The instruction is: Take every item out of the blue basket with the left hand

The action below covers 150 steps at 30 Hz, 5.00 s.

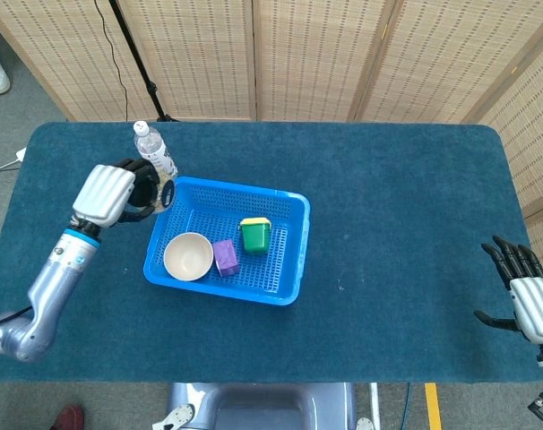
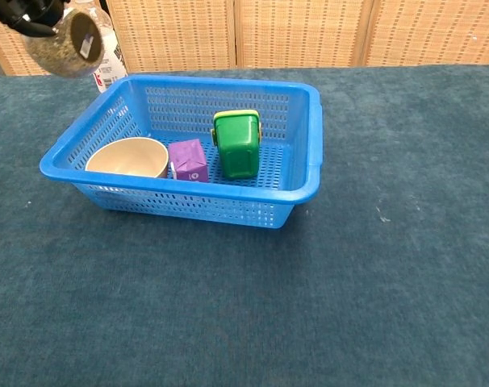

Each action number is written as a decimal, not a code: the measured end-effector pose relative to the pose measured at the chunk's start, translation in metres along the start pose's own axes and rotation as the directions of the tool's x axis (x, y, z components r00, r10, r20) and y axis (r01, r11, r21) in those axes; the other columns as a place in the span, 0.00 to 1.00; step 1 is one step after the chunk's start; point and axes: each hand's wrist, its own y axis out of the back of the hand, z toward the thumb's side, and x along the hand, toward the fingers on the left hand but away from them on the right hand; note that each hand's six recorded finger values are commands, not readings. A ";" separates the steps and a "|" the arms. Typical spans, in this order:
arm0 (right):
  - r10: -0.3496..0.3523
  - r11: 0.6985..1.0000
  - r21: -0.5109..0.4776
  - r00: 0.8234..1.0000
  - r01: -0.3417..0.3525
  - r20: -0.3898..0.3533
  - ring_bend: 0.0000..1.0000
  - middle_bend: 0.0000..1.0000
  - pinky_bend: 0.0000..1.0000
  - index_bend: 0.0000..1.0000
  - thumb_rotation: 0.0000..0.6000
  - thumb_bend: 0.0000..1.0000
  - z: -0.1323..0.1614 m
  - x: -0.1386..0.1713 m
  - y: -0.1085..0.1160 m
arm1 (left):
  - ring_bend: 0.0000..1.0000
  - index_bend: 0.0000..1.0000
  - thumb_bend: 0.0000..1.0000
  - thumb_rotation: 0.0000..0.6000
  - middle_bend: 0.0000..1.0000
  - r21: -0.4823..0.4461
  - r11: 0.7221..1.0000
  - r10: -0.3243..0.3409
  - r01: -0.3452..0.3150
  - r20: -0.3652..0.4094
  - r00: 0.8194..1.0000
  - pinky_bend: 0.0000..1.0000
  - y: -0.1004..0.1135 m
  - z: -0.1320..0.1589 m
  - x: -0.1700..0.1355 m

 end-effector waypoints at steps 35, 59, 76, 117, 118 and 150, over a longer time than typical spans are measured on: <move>0.040 0.999 0.003 0.999 -0.039 -0.001 0.00 0.00 0.00 0.00 1.00 0.00 0.001 -0.004 -0.009 | 0.00 0.00 0.08 1.00 0.00 -0.194 0.963 -0.189 0.185 -0.006 0.982 0.14 -0.073 -0.022 0.026; 0.023 1.000 -0.021 1.000 -0.022 0.013 0.00 0.00 0.00 0.00 1.00 0.00 -0.007 -0.005 -0.001 | 0.00 0.00 0.06 1.00 0.00 -0.126 0.914 -0.355 0.386 0.210 0.911 0.14 -0.134 0.139 0.044; 0.023 0.999 -0.025 0.999 -0.022 0.028 0.00 0.00 0.00 0.00 1.00 0.00 -0.012 -0.007 0.000 | 0.39 0.63 0.20 1.00 0.40 -0.135 0.938 -0.296 0.318 0.164 0.941 0.51 -0.158 0.174 0.076; 0.020 0.998 -0.057 0.999 -0.023 -0.049 0.00 0.00 0.00 0.00 1.00 0.00 0.005 0.006 0.006 | 0.18 0.40 0.18 1.00 0.21 -0.128 0.987 -0.121 0.093 -0.233 0.965 0.39 -0.062 -0.080 -0.087; 0.020 0.998 -0.057 0.999 -0.023 -0.049 0.00 0.00 0.00 0.00 1.00 0.00 0.005 0.007 0.006 | 0.10 0.25 0.15 1.00 0.11 -0.133 0.986 -0.130 0.099 -0.245 0.961 0.30 -0.067 -0.083 -0.086; 0.012 0.998 -0.067 0.999 -0.014 -0.035 0.00 0.00 0.00 0.00 1.00 0.00 -0.001 0.005 0.010 | 0.00 0.00 0.06 1.00 0.00 -0.229 0.925 -0.286 0.305 0.111 0.952 0.13 -0.067 0.082 -0.017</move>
